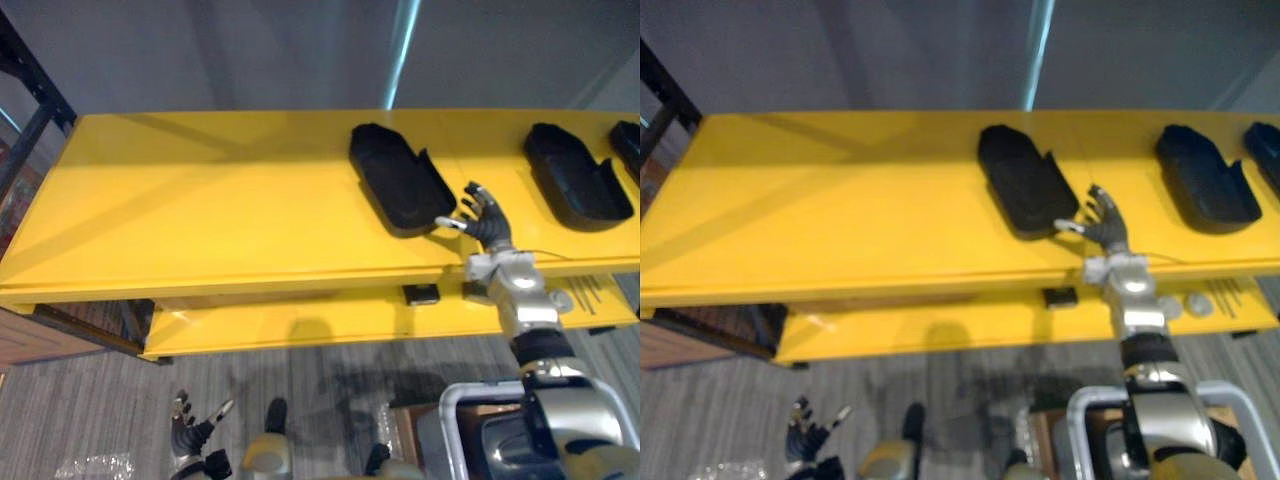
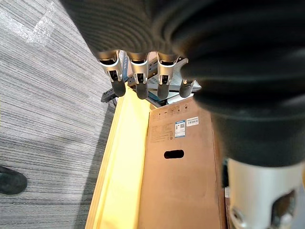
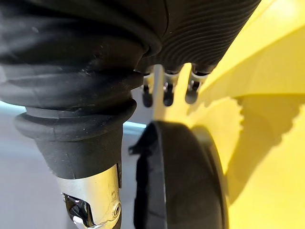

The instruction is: Walk over and take plastic housings, then place them on the shelf

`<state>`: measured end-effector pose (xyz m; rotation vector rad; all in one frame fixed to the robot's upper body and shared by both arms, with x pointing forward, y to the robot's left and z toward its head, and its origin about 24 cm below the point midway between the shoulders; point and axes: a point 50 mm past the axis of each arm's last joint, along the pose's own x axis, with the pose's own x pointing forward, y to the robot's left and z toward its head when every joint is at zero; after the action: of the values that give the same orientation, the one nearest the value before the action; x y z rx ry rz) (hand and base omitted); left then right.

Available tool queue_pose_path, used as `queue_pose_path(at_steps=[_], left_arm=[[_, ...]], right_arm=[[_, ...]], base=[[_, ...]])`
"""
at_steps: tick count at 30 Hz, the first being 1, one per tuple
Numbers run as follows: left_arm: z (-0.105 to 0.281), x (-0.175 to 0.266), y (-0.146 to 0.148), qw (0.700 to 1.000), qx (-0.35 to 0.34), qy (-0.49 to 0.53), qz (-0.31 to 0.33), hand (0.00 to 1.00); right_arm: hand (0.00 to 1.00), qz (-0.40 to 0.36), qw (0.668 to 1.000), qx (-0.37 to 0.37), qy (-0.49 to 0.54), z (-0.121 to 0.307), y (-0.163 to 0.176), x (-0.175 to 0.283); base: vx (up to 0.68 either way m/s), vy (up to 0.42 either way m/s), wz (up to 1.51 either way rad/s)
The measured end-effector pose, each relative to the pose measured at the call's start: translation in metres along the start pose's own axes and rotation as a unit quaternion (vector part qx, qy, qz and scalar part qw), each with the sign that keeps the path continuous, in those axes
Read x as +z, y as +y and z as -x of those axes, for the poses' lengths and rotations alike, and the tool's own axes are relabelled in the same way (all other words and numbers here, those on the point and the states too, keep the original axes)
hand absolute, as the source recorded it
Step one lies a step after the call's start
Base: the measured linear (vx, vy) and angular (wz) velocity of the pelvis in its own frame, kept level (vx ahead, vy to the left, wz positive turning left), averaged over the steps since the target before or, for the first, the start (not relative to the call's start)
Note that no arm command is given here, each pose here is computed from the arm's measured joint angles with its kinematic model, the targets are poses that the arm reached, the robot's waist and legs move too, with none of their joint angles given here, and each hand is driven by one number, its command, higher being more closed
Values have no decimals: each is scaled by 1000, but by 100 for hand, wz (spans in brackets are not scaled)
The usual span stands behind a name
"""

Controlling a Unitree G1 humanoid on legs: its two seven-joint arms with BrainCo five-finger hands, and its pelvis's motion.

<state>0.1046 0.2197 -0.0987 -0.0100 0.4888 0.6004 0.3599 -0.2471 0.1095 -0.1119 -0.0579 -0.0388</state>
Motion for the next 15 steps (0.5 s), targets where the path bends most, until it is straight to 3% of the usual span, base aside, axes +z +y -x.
queue_pose_path(at_steps=[15], left_arm=[[-1, 3, -2, 1000, -10, -7, 3, 0]], right_arm=[[0, -9, 996, 88, -3, -4, 16, 4]], base=[[0, 0, 0]])
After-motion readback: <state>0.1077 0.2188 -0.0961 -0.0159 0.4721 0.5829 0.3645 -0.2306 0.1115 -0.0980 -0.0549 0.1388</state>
